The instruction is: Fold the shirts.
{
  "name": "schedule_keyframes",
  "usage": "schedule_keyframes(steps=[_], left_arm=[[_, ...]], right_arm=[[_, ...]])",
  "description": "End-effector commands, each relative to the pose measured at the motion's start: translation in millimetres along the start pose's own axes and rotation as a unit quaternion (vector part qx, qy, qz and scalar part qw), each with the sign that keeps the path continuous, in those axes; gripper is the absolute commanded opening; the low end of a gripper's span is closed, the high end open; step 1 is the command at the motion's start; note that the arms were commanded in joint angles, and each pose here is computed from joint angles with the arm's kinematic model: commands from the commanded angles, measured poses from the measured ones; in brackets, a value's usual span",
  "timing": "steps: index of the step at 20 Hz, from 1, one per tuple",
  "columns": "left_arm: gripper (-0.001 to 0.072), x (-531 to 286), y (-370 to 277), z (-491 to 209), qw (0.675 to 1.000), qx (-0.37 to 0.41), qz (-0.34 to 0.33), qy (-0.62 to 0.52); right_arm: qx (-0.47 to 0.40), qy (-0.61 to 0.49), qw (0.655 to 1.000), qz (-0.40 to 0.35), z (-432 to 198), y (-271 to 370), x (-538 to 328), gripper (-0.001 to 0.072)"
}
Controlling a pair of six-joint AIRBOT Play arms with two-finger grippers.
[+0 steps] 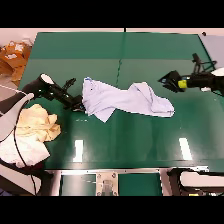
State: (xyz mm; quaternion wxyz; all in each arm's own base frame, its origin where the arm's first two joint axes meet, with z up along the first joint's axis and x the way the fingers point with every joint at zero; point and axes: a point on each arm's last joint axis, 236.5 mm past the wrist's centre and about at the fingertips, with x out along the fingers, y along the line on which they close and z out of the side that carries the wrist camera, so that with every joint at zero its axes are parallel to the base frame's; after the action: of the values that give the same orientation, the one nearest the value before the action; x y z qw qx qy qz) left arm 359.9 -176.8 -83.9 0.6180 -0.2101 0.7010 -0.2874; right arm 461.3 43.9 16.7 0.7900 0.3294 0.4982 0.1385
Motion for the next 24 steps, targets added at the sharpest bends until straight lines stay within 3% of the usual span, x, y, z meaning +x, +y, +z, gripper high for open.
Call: schedule_keyframes(steps=[1,7,13,19,22,24], left_arm=[[0.0024,0.4,0.6,0.8,1.0,-0.001,0.001,-0.002],[0.0024,0.4,1.0,2.0,1.0,-0.001,0.001,-0.004],[0.0024,0.4,1.1,1.9,1.0,0.0,0.002,-0.004],[0.0024,0.4,1.4,3.1,1.0,0.0,0.002,-0.006],[0.0024,0.4,1.4,3.0,1.0,-0.001,0.002,-0.006],[0.0024,0.4,1.4,2.8,1.0,-0.001,0.002,-0.006]], right_arm=[[-0.015,0.029,0.999,0.005,5.2,9.7,53.8,0.0523],[-0.017,0.067,0.998,0.001,18.4,-11.6,112.4,0.0503],[-0.049,0.067,0.995,-0.047,35.0,-28.4,102.6,0.0502],[-0.058,0.12,0.99,-0.033,9.2,-14.4,105.1,0.0483],[-0.079,0.123,0.989,0.004,2.9,12.0,113.3,0.0291],[-0.082,0.114,0.99,0.014,10.3,22.0,110.6,0.0032]])
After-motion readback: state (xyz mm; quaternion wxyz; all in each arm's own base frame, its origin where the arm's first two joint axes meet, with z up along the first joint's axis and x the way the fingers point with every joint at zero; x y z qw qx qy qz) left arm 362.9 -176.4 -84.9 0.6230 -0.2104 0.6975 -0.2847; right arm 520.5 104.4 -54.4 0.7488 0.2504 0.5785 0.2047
